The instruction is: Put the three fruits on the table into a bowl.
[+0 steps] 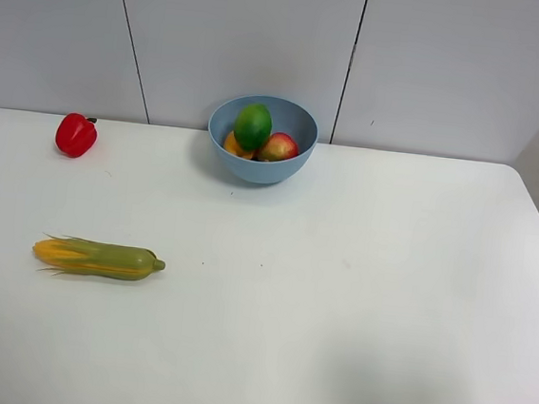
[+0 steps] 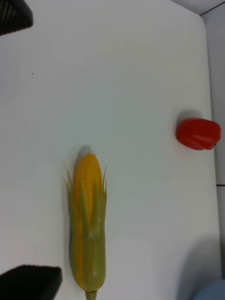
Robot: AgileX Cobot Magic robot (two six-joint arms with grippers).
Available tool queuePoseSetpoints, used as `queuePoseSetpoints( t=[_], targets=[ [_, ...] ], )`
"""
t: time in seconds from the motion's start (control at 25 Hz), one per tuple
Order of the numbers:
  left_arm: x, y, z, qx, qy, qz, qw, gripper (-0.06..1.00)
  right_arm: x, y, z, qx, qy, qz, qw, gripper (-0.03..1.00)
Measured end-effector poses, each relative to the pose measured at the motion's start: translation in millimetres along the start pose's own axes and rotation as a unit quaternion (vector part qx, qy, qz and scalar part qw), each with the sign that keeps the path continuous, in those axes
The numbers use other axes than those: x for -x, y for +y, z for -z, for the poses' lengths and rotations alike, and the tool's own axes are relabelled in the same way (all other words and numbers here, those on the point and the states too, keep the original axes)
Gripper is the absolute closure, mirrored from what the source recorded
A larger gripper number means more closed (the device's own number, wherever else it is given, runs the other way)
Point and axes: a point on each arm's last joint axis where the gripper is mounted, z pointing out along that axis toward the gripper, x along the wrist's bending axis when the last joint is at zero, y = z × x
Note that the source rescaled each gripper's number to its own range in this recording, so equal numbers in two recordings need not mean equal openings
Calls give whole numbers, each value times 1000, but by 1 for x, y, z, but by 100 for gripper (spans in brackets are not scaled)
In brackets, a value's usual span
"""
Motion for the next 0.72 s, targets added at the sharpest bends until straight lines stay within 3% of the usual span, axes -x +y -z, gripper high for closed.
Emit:
queuePoseSetpoints(
  t=[0.28,0.72],
  targets=[
    [0,0,0,0,0,0,1000,-6,-6,-22,-23,-56,26,-12,998,-3],
    [0,0,0,0,0,0,1000,-6,-7,-24,-25,-61,38,-13,997,-3]
  ],
)
